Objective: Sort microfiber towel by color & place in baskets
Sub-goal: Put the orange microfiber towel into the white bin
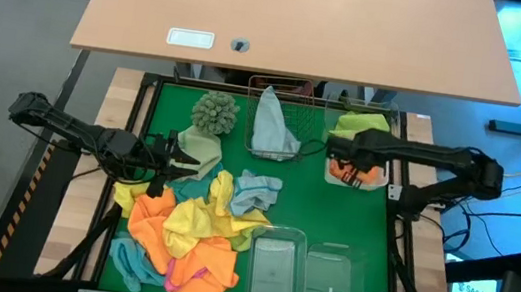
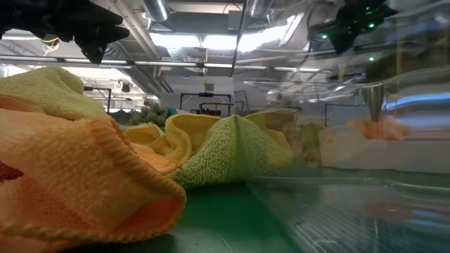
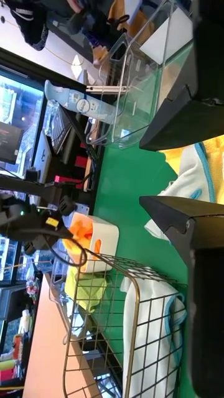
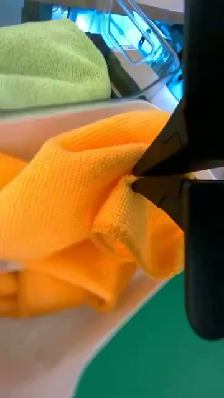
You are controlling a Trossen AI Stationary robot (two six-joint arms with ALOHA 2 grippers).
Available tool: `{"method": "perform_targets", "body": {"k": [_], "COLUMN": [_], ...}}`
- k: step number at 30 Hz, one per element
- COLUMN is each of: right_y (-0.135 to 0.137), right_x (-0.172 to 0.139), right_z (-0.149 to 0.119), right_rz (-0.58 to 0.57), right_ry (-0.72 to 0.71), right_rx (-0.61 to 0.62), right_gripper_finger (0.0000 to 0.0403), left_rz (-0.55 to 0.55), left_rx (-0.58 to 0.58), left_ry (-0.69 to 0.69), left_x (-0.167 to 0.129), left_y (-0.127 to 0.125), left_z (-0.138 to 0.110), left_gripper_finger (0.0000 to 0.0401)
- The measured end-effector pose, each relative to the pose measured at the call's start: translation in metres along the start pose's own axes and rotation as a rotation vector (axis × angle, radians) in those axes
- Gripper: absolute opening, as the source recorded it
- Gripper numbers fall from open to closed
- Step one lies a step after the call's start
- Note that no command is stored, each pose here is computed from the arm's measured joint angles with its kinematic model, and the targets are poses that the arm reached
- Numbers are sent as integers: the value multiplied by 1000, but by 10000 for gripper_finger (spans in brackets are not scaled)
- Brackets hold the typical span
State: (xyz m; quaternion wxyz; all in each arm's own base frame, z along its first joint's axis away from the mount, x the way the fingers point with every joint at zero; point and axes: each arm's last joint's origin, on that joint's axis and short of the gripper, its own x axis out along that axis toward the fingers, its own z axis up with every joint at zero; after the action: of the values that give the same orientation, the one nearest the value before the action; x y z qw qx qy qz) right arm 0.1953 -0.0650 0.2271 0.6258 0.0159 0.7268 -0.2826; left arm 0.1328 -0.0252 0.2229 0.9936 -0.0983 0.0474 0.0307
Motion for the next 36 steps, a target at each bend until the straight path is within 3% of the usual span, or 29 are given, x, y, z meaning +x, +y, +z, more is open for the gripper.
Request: {"method": "perform_targets", "body": {"k": [8,21,31,36], "right_y": [-6,-6,-7,-13], "right_x": [22,24,20,3], "right_z": [8,8,7,10], "right_rz": [164,145,182,183], "right_ry": [-37,-45,-25,-35], "right_rx": [-22,-27,-34,-31], "right_gripper_finger": [6,34,164,199], "left_rz": [0,0,0,3], "left_rx": [0,0,-8,-6], "left_ry": [0,0,-1,11], "left_x": [0,0,0,-2], "left_y": [0,0,0,-2], "left_z": [0,0,0,10], "left_gripper_finger": [124,124,124,124]}}
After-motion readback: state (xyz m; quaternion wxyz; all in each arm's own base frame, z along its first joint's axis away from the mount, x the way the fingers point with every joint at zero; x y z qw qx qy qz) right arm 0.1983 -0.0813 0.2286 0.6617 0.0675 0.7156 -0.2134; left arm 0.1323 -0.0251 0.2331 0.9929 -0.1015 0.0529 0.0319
